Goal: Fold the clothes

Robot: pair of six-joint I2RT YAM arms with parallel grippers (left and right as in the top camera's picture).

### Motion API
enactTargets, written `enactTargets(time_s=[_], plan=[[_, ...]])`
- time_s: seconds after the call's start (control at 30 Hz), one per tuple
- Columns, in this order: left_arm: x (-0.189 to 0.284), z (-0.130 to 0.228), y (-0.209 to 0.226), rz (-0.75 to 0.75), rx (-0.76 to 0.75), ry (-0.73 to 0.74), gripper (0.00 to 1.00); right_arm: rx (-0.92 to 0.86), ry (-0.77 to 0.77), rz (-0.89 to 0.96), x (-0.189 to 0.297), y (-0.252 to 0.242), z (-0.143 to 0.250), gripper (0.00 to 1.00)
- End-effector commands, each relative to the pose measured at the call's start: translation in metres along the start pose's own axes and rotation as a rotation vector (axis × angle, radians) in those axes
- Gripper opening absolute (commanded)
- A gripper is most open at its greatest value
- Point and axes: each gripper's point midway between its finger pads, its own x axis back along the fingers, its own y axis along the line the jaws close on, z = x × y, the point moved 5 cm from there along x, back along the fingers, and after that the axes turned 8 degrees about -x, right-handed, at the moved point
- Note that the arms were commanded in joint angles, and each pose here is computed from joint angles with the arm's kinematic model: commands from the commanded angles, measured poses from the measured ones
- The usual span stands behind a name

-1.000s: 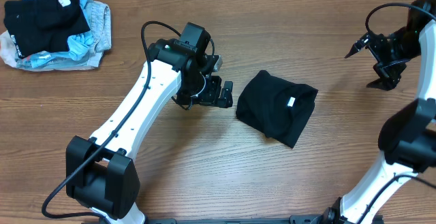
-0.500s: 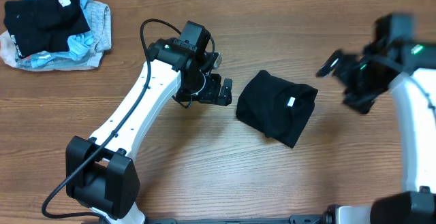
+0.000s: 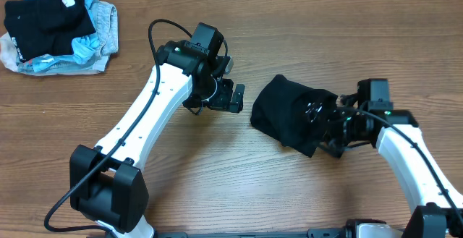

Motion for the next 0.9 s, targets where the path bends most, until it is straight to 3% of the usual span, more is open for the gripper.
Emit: enactTargets(time_s=[0.0, 0.23, 0.47, 0.87], plan=[[0.014, -0.004, -0.002, -0.009, -0.034, -0.048, 1.0, -0.025, 0.059, -0.03, -0.004, -0.004, 0.013, 1.0], [0.014, -0.006, -0.003, -0.005, -0.036, -0.056, 1.0, -0.038, 0.04, -0.066, -0.02, -0.01, 0.011, 1.0], [0.014, -0.004, -0.002, -0.006, -0.034, -0.05, 1.0, 0.062, 0.043, -0.131, -0.044, 0.006, 0.021, 1.0], [0.014, -0.003, -0.002, -0.007, -0.033, -0.045, 1.0, -0.032, -0.001, -0.018, -0.067, -0.01, 0.013, 1.0]])
